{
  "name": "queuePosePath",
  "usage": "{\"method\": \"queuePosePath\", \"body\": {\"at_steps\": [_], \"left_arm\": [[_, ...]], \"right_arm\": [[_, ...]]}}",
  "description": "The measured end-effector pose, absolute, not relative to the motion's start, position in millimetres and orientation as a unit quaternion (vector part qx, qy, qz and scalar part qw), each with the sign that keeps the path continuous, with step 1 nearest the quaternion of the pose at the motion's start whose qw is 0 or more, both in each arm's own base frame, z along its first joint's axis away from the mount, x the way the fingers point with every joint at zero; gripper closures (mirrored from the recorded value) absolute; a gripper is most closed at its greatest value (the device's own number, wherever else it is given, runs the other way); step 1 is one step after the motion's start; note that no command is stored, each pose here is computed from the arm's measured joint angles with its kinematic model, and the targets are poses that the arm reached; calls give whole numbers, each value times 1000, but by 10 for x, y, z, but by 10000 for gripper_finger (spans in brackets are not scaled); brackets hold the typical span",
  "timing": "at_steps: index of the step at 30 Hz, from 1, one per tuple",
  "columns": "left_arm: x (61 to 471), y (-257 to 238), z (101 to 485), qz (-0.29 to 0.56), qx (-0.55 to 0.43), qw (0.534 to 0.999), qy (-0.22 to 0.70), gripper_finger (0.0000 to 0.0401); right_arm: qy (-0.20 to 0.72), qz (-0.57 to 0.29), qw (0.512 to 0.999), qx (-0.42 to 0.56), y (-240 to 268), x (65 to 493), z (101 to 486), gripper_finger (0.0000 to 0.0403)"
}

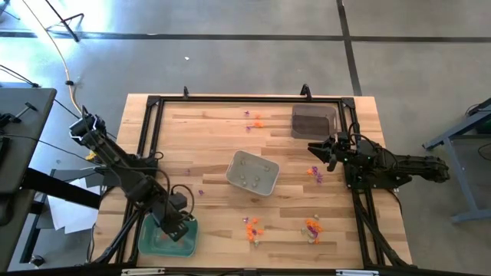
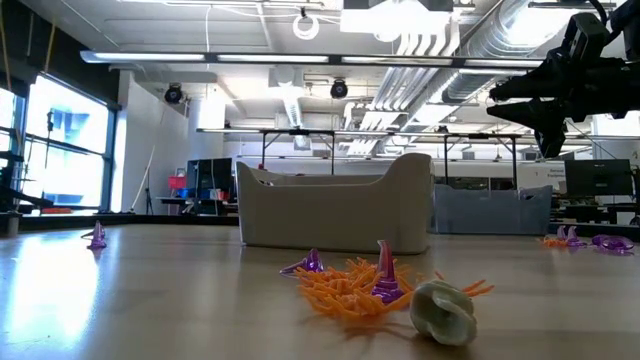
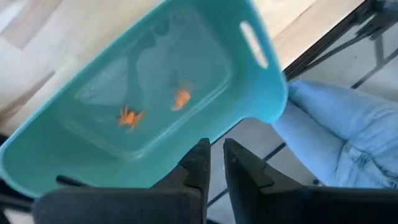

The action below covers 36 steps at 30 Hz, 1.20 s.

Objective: Sort Halloween decoration
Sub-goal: Put the orange spider toy into the green bin, then put the violet witch hat toy into the black bin

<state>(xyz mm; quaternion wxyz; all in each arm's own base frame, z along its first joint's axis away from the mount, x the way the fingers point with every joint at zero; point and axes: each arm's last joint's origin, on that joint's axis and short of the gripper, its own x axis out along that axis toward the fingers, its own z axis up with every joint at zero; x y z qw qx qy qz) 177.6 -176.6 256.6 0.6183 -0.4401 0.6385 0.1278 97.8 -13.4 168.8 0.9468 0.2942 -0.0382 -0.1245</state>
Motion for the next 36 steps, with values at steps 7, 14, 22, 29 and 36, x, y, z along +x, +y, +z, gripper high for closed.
{"method": "queuePosePath", "body": {"at_steps": [7,14,22,29,36], "left_arm": [[1882,-1627,2661,129,-410,696,576,359],[2181,-1140,2819,175,-339,780,496,358],[2710,-309,2889,144,-350,832,407,337],[3038,393,2766,102,-348,861,357,284],[3329,877,2622,99,-296,837,449,230]], "right_arm": [[-38,-124,947,294,-134,978,1687,277],[-38,-124,947,294,-134,979,1686,277],[-38,-125,947,294,-134,979,1686,277],[-38,-124,947,294,-134,978,1688,277],[-38,-124,947,294,-134,978,1687,277]]}}
